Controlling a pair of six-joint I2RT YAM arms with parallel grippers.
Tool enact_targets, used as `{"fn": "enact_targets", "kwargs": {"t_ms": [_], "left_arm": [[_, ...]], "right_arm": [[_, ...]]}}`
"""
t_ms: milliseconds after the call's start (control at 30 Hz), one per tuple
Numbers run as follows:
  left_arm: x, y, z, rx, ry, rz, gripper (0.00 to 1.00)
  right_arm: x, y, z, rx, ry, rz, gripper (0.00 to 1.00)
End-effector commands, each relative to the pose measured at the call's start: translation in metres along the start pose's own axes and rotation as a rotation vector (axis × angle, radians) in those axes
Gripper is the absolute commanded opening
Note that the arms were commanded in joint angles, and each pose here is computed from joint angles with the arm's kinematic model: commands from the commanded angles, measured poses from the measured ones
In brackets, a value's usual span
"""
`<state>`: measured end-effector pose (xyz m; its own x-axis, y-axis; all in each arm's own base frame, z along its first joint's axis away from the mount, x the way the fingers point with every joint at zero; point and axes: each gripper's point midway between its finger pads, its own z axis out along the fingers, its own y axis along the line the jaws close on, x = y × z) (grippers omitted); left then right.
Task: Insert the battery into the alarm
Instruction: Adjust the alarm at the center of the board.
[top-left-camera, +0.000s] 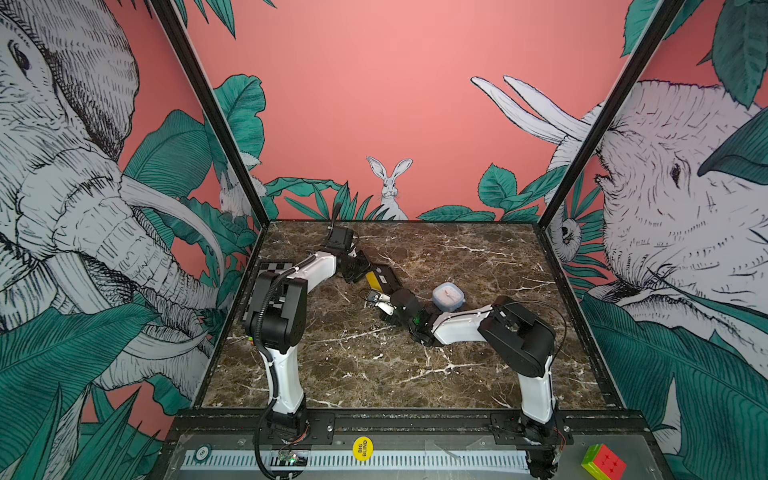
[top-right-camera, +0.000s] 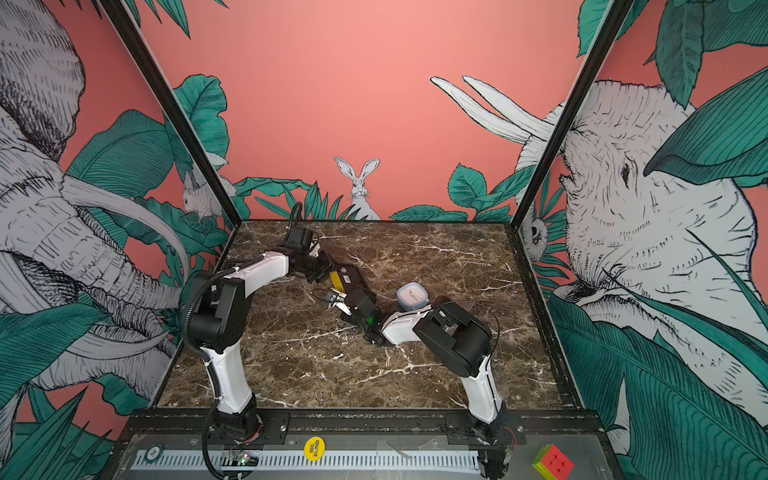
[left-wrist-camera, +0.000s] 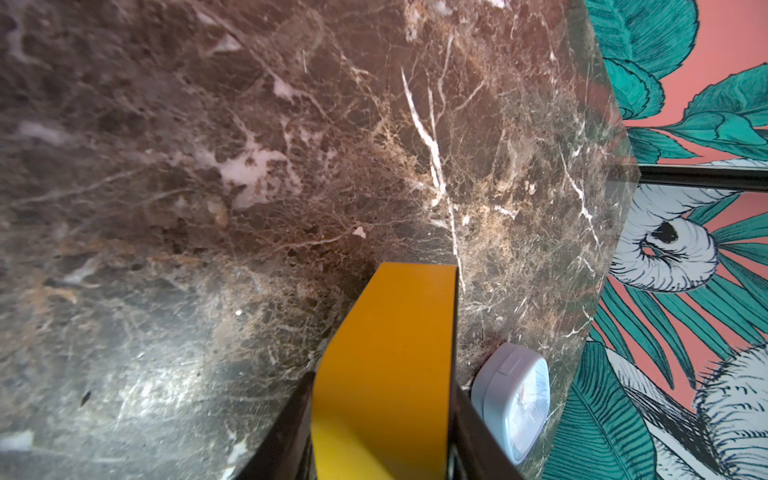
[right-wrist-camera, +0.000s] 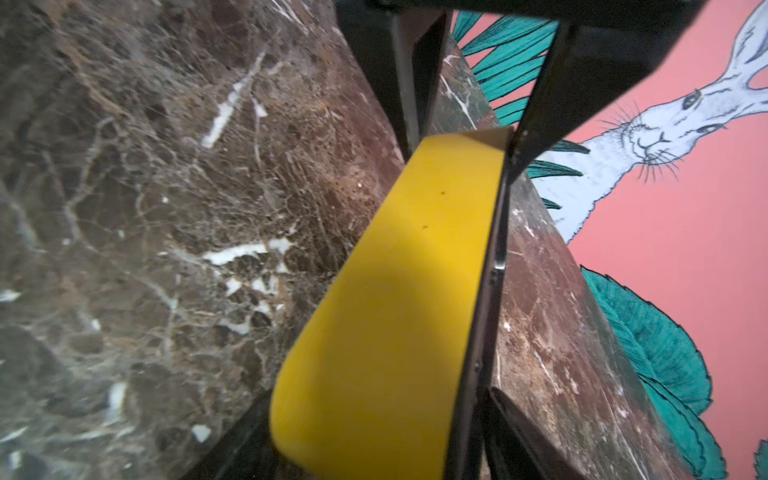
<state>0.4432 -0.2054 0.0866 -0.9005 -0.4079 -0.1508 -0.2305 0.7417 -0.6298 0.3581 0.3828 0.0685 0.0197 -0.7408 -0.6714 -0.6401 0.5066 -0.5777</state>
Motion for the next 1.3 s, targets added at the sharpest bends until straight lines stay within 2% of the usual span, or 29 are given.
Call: {"fn": "enact_targets", "kwargs": {"t_ms": [0, 167, 300, 467, 500, 633, 800, 967, 1100, 1267], "left_arm": [[0.0, -0.013, -0.022, 0.005, -0.026, -0.011, 0.22], [0.0, -0.011, -0.024, -0.008, -0.032, -0.015, 0.25], [0.0, -0.011, -0.026, -0.008, -0.043, -0.015, 0.35], [-0.009, -0.015, -0.044, -0.01, -0.123, 0.04, 0.67], [-0.014, -0.018, -0.052, -0.009, -0.164, 0.065, 0.77], [-0.03, -0.021, -0.081, -0.01, -0.302, 0.143, 0.99], [-0.043, -0.024, -0.109, -0.018, -0.398, 0.243, 0.99], [-0.052, -0.022, -0.137, -0.054, -0.472, 0.366, 0.99], [-0.052, -0.009, -0.139, -0.046, -0.443, 0.407, 0.99], [-0.045, -0.001, -0.133, 0.018, -0.394, 0.466, 0.99]], "right_arm": [[-0.022, -0.022, 0.0, 0.105, -0.069, 0.061, 0.61], [-0.031, -0.023, -0.002, 0.112, -0.101, 0.102, 0.4], [-0.037, -0.027, -0.005, 0.12, -0.122, 0.132, 0.3], [-0.053, -0.037, -0.014, 0.112, -0.154, 0.163, 0.2], [-0.054, -0.037, -0.015, 0.095, -0.148, 0.175, 0.19], [-0.063, -0.041, -0.02, -0.039, -0.157, 0.296, 0.18], [-0.073, -0.056, -0.024, -0.229, -0.177, 0.51, 0.17], [-0.079, -0.075, -0.021, -0.449, -0.137, 0.787, 0.16], [-0.09, -0.087, -0.02, -0.604, -0.139, 0.964, 0.16], [-0.092, -0.083, -0.012, -0.742, -0.072, 1.078, 0.15]]}}
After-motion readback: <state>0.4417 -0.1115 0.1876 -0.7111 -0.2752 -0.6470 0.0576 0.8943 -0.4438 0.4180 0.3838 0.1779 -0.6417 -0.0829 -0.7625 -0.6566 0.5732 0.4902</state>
